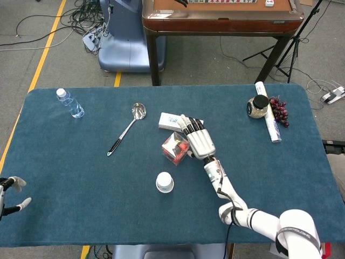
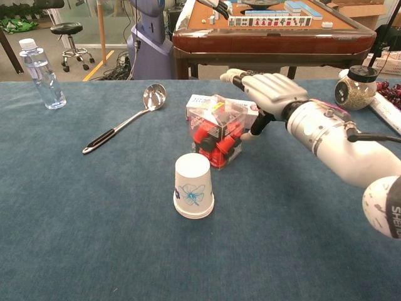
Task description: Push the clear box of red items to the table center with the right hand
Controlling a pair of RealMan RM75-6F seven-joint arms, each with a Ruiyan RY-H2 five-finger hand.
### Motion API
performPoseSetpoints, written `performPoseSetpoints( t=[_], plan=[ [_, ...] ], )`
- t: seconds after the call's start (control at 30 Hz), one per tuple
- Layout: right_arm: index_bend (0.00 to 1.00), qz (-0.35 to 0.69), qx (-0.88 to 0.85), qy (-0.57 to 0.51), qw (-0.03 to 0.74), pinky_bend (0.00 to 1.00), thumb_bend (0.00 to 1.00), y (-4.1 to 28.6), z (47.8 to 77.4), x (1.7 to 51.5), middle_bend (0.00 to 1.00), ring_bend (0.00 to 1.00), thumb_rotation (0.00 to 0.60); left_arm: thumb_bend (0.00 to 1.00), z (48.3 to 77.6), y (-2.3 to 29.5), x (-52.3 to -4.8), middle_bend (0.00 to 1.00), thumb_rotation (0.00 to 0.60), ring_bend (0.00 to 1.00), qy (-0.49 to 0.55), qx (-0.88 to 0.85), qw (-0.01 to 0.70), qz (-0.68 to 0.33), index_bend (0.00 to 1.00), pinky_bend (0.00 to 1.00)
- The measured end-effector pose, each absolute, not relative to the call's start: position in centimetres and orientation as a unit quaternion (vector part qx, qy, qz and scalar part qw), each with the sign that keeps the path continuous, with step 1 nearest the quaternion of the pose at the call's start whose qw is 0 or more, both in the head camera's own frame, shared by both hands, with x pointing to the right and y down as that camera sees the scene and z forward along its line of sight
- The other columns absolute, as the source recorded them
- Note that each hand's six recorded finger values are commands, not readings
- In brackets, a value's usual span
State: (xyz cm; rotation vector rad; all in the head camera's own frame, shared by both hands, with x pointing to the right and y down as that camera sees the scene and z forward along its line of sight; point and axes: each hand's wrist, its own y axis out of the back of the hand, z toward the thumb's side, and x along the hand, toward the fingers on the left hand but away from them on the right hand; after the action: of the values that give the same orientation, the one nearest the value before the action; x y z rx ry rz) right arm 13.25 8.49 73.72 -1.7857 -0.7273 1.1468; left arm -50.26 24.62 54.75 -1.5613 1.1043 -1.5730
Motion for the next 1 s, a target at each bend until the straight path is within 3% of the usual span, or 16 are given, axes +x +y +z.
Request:
performPoseSetpoints(
  t=[0.23,0.4,0.73,1.0],
  plan=[
    [0.0,0.464,-0.71,-0.284,0.446,0.11,0.0,9.5,70.8,16.9,0.0,0.0,0.6,0.0,54.7,24.6,-50.0,0.56,0.6,0.43,0.418,-0.594,0.332,-0.602,0.49,0.59],
    [0.0,0.493,-0.691,-0.275,0.451,0.11,0.0,11.3,67.1,23.0,0.0,0.0,0.6,0.0,54.7,24.5,-49.6,0.56,0.6,0.43,0.414,-0.595,0.337,-0.6,0.49,0.59],
    [0.03,0.612,-0.612,-0.274,0.419,0.11,0.0,17.3,58.8,37.5,0.03,0.0,0.6,0.0,54.2,24.3,-48.1,0.56,0.6,0.43,0.408,-0.603,0.356,-0.586,0.48,0.59],
    [0.08,0.637,-0.589,-0.315,0.385,0.11,0.0,21.3,55.6,41.7,0.05,0.0,0.6,0.0,53.4,24.3,-47.7,0.56,0.6,0.43,0.412,-0.601,0.365,-0.579,0.47,0.59]
  ],
)
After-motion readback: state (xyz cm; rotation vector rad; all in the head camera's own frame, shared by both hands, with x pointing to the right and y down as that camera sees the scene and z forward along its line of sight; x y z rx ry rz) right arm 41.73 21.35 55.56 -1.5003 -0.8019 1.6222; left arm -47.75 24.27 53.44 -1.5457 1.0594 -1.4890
